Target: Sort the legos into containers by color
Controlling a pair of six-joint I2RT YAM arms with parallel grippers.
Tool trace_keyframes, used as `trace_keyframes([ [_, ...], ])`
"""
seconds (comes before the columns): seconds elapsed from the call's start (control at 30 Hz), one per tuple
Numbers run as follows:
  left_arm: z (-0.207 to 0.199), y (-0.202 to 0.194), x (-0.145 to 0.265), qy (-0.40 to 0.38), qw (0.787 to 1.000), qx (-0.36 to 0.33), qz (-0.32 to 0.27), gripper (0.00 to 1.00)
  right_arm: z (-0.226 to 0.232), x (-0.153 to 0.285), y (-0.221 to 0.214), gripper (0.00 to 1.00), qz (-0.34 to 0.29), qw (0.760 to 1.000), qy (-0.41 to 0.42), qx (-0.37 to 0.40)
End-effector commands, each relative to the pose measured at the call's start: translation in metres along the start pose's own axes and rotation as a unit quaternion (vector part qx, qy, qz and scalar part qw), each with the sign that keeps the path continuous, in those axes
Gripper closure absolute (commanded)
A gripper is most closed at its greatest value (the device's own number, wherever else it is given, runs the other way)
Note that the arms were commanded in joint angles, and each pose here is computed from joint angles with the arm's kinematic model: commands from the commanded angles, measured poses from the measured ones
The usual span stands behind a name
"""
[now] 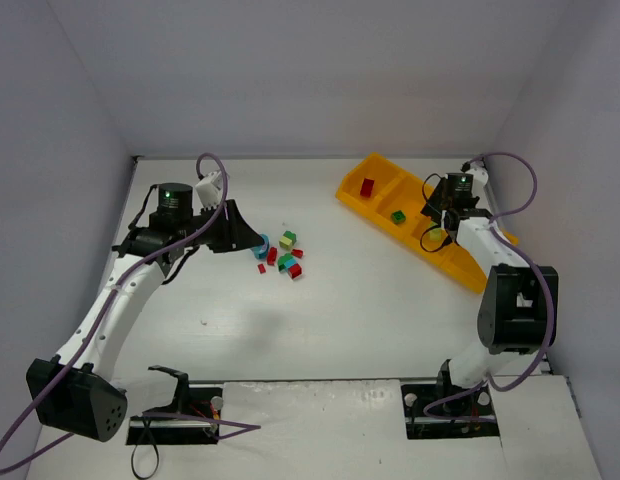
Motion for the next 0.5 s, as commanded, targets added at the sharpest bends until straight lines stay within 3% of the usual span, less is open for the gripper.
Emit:
trace_keyframes([
  [0.0,-0.019,0.017,0.002,-0.026,0.999,-0.028,-0.031,0.99,0.014,0.043,0.050,0.49,-0.083,0.995,0.050,0.009],
  [0.07,-0.022,0.019,-0.001,-0.035,0.999,-0.026,-0.029,0.99,0.027,0.058,0.055,0.49,-0.100,0.990,0.095,0.029],
  [0.17,-0.030,0.025,-0.004,-0.051,0.998,-0.016,-0.030,0.99,0.074,0.101,0.054,0.49,-0.159,0.962,0.191,0.116],
  [0.27,-0.038,0.031,-0.008,-0.075,0.997,-0.003,-0.027,0.99,0.124,0.153,0.039,0.44,-0.221,0.903,0.304,0.208],
  [0.3,-0.043,0.030,-0.009,-0.090,0.996,0.009,-0.018,0.99,0.144,0.176,0.027,0.42,-0.240,0.871,0.361,0.230],
  [0.47,-0.068,0.040,-0.012,-0.155,0.987,0.028,-0.002,0.99,0.182,0.227,0.008,0.34,-0.257,0.802,0.468,0.268],
])
Point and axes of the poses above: each gripper's point midway between its finger pads, its own x axis back along the fingers, its own z axis along the line the jaws close on, y = z × x, the point moved 3 cm from there along x, back along the fingers, and after that the axes turned 7 degrees about x, right-handed, at the moved point
